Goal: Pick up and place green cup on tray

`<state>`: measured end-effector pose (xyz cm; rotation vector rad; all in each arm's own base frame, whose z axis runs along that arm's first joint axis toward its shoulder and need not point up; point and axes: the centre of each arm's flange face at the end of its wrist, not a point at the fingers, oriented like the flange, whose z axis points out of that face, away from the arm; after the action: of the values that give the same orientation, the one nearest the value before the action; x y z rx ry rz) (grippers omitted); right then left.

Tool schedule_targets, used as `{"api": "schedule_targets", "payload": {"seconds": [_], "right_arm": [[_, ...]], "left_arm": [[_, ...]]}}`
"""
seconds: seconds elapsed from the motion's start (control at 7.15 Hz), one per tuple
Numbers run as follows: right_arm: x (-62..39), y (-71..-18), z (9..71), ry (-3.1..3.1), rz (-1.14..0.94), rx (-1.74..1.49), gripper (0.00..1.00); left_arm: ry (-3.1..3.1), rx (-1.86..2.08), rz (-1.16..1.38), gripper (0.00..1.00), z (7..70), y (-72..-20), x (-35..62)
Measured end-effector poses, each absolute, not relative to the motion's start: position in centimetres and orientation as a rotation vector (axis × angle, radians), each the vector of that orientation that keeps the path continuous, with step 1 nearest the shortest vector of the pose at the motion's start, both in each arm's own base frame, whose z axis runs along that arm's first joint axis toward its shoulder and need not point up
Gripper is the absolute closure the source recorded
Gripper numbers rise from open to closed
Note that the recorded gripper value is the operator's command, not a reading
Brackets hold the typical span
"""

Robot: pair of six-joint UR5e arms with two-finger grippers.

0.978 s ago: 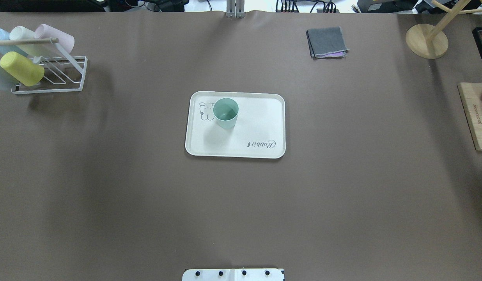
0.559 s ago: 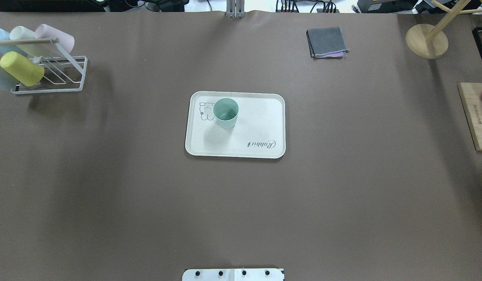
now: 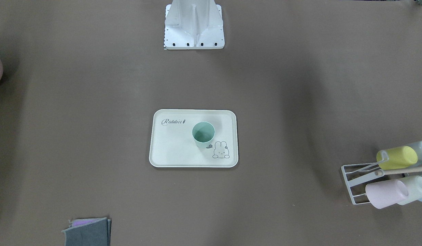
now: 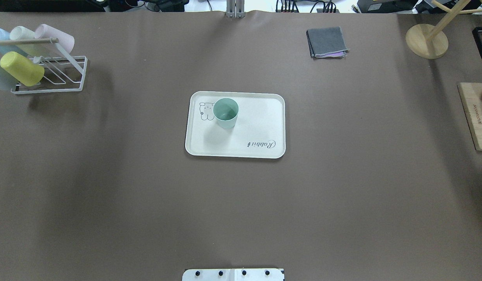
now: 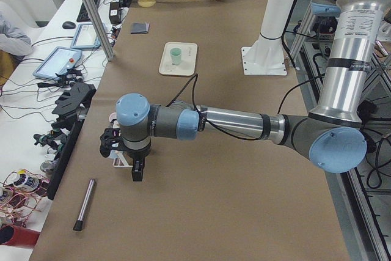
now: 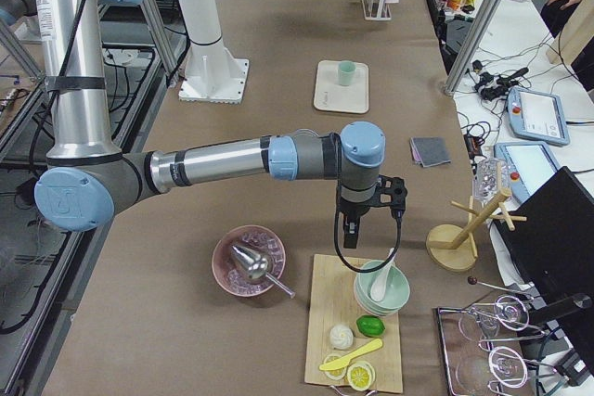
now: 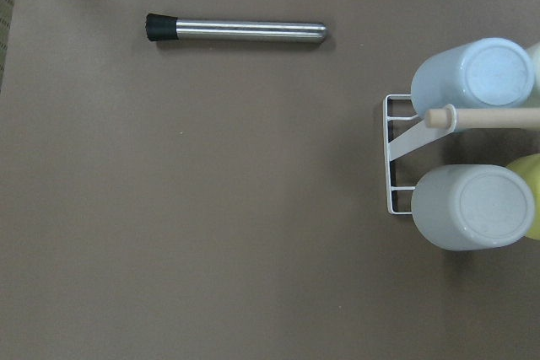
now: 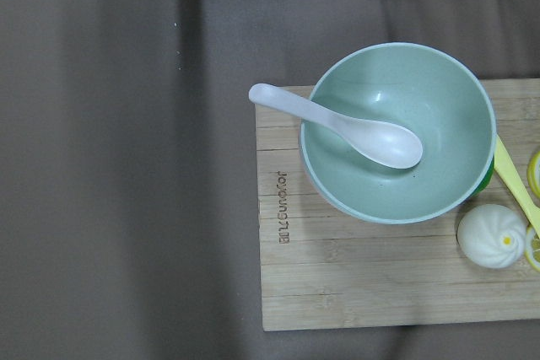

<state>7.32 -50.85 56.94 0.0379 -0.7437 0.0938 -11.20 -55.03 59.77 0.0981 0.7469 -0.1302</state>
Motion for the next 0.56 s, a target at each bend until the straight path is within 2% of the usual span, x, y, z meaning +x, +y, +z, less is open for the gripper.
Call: {"api": "schedule_targets", "payload": {"seconds": [0.28,0.56], "right_arm": [[7.3,-50.9,56.9,-0.744,0.094,0.038,0.00],[7.3,-50.9,56.9,-0.744,0.094,0.038,0.00]], "left_arm": [[0.748,0.072,-0.140,0.03,61.1,-53.2,-11.0],[0.746,0.058,-0.144,0.03,62.2,-48.6,-10.6]]}}
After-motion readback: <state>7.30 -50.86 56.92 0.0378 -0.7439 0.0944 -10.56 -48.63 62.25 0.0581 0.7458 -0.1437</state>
